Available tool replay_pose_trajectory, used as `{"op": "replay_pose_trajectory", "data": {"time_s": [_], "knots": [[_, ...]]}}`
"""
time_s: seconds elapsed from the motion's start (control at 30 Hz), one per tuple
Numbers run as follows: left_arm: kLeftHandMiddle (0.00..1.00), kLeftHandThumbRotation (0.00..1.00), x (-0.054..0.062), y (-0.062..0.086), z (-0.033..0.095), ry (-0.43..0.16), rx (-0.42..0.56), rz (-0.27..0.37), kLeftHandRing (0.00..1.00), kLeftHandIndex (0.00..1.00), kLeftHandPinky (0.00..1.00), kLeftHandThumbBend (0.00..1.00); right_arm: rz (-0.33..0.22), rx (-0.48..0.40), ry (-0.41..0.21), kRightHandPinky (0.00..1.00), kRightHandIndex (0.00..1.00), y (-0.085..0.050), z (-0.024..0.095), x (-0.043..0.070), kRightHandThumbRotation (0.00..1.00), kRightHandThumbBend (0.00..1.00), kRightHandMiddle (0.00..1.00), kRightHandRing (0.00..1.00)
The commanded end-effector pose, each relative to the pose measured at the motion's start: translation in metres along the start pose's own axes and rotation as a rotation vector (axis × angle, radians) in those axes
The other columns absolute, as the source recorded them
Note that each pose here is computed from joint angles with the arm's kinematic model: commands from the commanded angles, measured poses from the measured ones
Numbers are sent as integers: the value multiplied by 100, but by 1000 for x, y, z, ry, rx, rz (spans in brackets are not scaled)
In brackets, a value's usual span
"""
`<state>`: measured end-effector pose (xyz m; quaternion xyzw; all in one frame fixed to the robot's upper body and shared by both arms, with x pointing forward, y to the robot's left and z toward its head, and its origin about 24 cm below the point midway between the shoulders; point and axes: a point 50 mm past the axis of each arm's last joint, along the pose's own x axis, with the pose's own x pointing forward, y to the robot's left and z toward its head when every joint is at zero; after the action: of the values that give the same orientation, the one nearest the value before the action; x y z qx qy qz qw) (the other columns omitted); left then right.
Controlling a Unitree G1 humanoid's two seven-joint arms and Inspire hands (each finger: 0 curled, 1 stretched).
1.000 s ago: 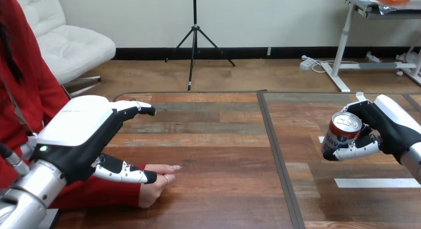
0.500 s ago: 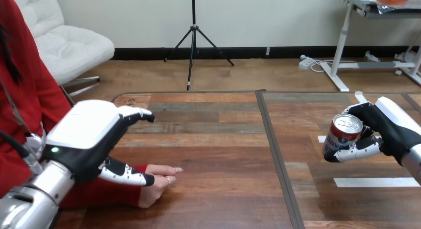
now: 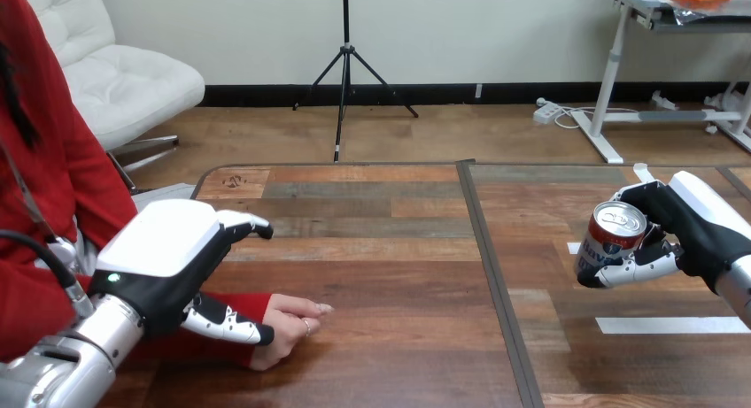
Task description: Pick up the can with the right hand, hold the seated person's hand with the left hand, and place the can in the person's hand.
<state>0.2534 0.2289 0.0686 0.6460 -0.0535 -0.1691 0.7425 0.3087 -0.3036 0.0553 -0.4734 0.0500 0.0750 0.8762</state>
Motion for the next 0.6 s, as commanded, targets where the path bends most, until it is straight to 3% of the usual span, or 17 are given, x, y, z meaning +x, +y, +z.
{"op": "replay_pose_trajectory", "data": {"time_s": [0.0,0.57], "knots": [[82,38,15,18,-2,-19,56,62,79,78,63,100,-116,-6,-101,40,47,-36,28,16,0,77,45,41],[87,43,27,14,-8,32,90,-47,84,83,71,100,-131,-20,-112,36,47,-40,28,15,0,77,45,39]]}}
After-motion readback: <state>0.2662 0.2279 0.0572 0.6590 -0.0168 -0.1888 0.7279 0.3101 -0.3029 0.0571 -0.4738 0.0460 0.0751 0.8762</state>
